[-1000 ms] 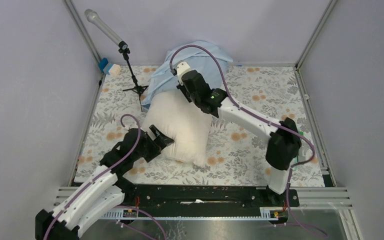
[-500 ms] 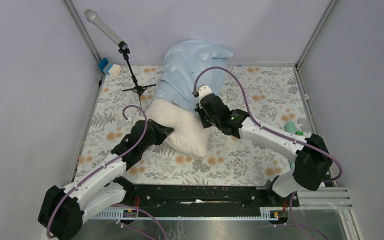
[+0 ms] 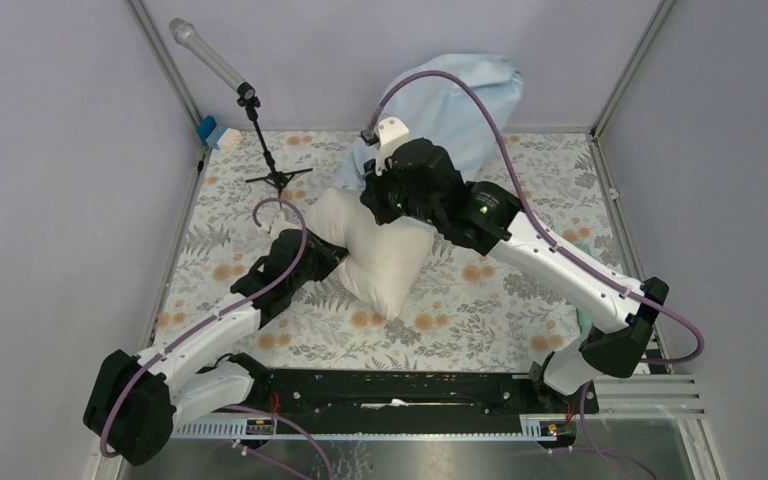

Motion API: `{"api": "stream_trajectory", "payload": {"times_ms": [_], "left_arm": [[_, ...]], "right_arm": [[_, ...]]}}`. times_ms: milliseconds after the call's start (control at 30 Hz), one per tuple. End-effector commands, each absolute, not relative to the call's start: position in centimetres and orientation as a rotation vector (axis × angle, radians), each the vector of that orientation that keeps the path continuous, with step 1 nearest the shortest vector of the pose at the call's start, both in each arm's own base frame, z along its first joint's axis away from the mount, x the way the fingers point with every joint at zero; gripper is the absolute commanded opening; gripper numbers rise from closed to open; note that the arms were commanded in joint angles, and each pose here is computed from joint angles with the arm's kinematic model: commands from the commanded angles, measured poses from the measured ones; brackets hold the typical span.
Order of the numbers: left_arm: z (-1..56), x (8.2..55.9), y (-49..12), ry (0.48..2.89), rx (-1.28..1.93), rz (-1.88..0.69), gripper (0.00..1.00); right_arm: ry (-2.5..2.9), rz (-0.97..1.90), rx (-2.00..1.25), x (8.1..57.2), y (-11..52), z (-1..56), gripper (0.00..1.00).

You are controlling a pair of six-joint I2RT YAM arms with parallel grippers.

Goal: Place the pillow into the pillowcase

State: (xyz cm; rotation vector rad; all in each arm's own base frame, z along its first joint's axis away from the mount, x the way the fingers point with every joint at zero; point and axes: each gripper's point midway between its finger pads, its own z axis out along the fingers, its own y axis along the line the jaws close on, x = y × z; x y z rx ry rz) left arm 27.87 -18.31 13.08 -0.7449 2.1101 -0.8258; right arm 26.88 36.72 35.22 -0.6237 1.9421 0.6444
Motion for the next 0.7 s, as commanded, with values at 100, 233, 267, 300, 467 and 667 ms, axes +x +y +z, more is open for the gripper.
{"api": "stream_trajectory", "payload": {"times_ms": [100,233,267,300,467,667], "left_arm": [[22.9,30.1,-16.9,1.837,-0.673,-0.859,0.00],[22.1,30.4,-17.3,1.869,-0.672,-0.841,0.00],[21.6,30.6,-17.5,1.885,-0.671,-0.842,0.00],[21.2,30.7,-17.7,1.899,-0.675,-0.842,0.00],[20.7,31.2,-18.0,1.910,-0.682,-0.834,0.00],[21.3,31.8,-18.0,1.903,-0.675,-0.818,0.00]], "right_arm": [[2.033,0.581,-0.529,27.5,34.5,28.9,0.04],[2.035,0.500,-0.427,27.4,30.5,26.9,0.46],[2.030,0.488,-0.404,27.1,29.6,26.9,0.59],[2.032,0.474,-0.376,26.8,28.7,26.8,0.69],[2.048,0.365,-0.193,25.2,22.8,24.1,0.88],[2.113,0.433,-0.094,21.9,19.8,17.2,0.78]]}}
